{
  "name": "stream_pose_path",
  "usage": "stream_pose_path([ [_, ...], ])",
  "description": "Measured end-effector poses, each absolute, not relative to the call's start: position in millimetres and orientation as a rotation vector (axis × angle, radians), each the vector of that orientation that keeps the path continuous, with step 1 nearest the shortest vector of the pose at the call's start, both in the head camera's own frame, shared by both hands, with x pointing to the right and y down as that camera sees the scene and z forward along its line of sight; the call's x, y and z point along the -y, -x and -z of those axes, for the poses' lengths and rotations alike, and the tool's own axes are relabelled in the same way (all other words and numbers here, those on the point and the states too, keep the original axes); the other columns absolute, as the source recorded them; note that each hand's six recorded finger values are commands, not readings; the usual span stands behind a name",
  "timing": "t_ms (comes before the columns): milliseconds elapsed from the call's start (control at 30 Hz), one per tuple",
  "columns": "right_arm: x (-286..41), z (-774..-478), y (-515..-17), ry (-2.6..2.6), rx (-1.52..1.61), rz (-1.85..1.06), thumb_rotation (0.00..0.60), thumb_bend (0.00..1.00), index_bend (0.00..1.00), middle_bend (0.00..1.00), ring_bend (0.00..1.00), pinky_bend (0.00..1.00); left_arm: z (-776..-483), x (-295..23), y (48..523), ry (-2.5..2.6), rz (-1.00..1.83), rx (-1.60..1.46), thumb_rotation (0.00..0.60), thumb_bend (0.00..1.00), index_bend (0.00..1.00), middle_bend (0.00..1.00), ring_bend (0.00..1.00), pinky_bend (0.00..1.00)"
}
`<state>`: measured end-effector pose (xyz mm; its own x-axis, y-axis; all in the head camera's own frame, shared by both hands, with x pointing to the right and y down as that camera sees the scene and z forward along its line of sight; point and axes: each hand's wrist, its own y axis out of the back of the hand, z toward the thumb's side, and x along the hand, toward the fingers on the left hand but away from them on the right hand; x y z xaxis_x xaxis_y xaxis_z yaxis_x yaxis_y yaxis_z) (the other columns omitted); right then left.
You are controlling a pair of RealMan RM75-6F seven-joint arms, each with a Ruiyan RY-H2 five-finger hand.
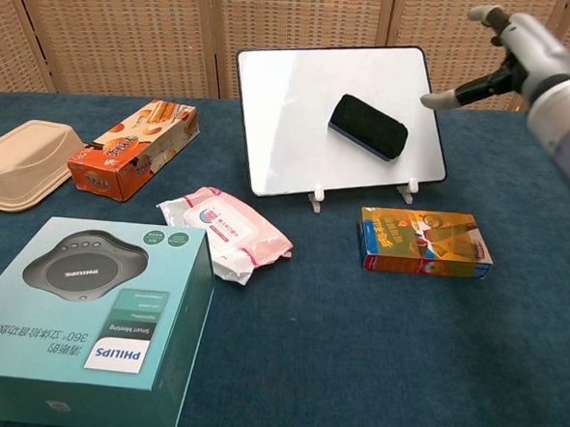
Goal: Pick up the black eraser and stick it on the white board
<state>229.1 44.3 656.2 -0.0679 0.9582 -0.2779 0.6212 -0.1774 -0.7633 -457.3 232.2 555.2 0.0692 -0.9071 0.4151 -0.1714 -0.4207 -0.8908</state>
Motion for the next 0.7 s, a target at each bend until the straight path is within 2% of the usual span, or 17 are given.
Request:
stream_pose_path([
  [167,-73.1,-625.8,-280.3,1.855,1.539,-1.128,0.6,0.04,0.0,0.0,0.0,0.0,-552.8,-234.7,454.6,1.677,1.405,-1.078,0.6,0.25,0.0,0.0,0.0,0.0],
  [700,-168.6,-588.7,-368.3,1.782,1.229,-1.042,0.6,0.05,0.0,0.0,0.0,0.0,-551.1,-241.0,446.4,1.651,1.403,-1.03,0.6,0.22,0.0,0.0,0.0,0.0],
])
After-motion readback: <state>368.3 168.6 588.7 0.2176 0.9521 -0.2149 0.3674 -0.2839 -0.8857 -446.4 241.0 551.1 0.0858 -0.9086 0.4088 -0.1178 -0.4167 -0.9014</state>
